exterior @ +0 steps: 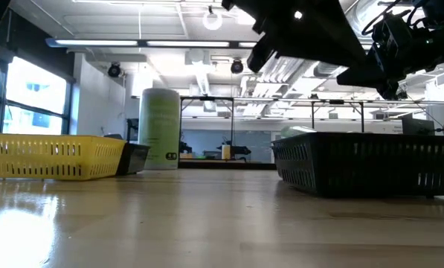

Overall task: Pick & Place Travel size toiletries
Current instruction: Return to Home Position

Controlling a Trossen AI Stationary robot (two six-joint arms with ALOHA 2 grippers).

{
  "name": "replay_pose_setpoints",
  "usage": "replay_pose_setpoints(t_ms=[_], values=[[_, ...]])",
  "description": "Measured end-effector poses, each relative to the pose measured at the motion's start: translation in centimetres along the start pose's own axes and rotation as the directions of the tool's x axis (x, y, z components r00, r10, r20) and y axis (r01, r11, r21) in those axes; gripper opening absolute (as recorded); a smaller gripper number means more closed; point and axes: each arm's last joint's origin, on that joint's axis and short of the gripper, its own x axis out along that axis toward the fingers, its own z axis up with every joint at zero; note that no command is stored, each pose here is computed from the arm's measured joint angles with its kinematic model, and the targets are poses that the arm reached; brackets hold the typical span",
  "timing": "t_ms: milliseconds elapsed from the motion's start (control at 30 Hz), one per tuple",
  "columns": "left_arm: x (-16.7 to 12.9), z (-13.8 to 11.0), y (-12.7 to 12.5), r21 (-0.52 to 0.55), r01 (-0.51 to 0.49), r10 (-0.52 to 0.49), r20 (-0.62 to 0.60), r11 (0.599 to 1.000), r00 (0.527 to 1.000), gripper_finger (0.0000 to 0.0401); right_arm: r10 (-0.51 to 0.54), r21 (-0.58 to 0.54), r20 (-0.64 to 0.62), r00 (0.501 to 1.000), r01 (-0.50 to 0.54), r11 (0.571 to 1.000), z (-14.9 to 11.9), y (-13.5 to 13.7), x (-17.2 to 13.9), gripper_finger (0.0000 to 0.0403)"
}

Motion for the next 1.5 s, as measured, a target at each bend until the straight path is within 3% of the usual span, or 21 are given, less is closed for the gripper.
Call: replay_pose_setpoints(t_ms=[233,867,1133,1300,1500], values=[[-0.4,1.2,-0.4,0.049,0.010,-0.011,0.016,0.999,1.000,0.0003,0.000,0.000,0.000,1.000,0.000,1.000,0.0,0.0,0.0,0.0046],[-0.5,1.3,-0.5,0.078,0.025,-0.024,-0.002,0.997,1.000,0.0010,0.020,0.006,0.016,1.000,-0.020,1.000,0.2,0.1,0.0,0.0046],[-0.1,1.8,0.9,0.080,0.026,-0.025,-0.010,0.996,1.000,0.0010,0.020,0.006,0.016,1.000,-0.020,1.000,0.2,0.1,0.0,0.0046],[-0.1,1.8,0.7,0.173,0.040,-0.038,-0.014,0.984,0.999,0.0010,0.018,0.000,0.007,1.000,-0.018,1.000,0.1,0.1,0.0,0.0046],[-0.4,1.5,-0.2,0.206,0.015,-0.018,0.013,0.979,1.000,0.0010,0.016,-0.024,0.003,1.000,-0.016,1.000,0.1,0.1,0.0,0.0046]])
